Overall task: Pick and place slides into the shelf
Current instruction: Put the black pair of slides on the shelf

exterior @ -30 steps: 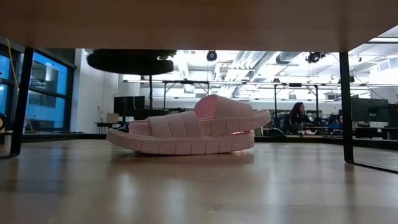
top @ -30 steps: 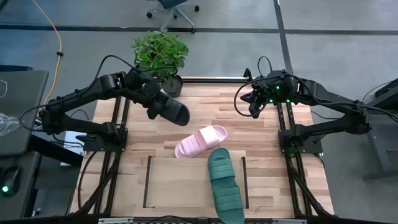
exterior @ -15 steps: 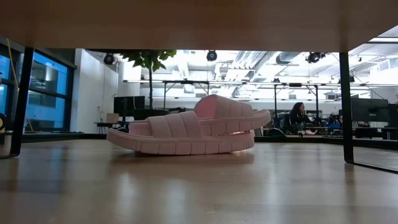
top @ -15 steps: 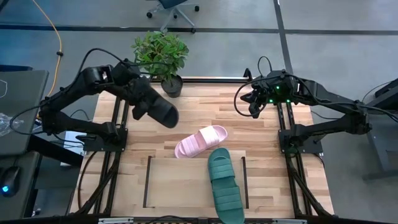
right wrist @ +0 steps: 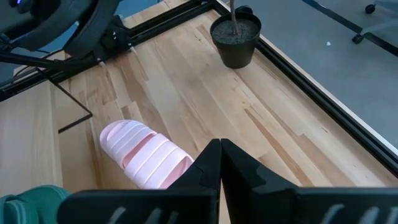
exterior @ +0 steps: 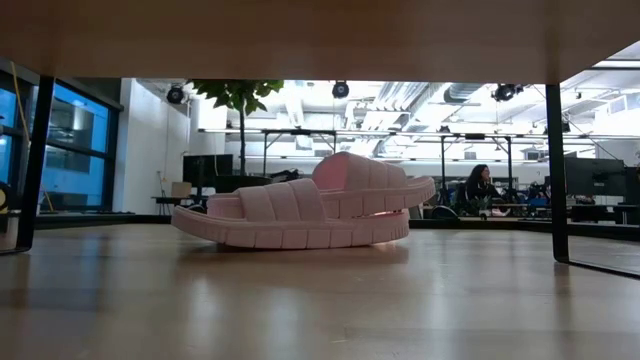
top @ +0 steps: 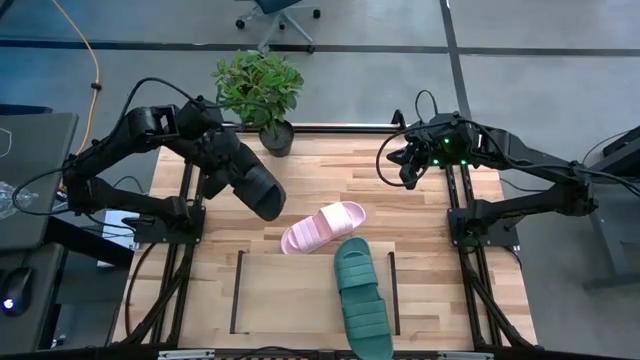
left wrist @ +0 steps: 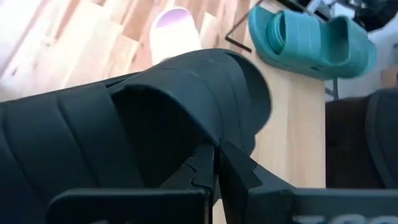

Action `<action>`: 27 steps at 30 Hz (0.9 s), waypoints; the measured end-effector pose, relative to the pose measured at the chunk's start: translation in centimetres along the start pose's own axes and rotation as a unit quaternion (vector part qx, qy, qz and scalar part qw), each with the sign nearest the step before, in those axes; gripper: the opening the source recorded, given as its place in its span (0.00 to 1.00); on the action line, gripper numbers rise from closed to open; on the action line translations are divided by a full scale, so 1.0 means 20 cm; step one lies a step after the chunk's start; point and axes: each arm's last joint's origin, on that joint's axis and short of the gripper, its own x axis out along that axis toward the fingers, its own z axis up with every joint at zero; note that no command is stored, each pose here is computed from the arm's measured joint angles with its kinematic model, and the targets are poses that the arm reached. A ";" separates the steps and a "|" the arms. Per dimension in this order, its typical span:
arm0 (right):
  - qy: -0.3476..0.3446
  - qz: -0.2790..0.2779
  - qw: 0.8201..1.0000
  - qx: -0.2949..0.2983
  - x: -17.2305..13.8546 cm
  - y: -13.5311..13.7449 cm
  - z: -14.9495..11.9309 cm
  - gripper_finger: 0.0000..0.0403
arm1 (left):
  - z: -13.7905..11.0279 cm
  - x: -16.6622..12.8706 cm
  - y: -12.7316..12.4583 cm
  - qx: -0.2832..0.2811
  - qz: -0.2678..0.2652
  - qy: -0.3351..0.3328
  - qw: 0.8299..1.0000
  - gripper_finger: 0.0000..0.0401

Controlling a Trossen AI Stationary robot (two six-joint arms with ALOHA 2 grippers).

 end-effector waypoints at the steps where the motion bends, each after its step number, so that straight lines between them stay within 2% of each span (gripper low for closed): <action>1: 0.001 0.000 1.000 0.000 0.00 0.00 0.00 0.00 | 0.00 0.01 -0.01 0.006 -0.002 0.004 1.000 0.00; 11: 0.004 -0.001 1.000 0.002 0.00 0.00 0.00 0.00 | -0.01 0.11 -0.13 0.036 -0.031 0.056 0.997 0.00; 21: 0.007 -0.002 1.000 0.000 0.00 0.00 -0.01 0.00 | -0.03 0.18 -0.25 0.043 -0.063 0.096 0.992 0.00; 27: 0.008 -0.002 1.000 -0.001 0.00 0.00 -0.01 0.00 | 0.03 0.18 -0.33 0.064 -0.066 0.099 0.991 0.00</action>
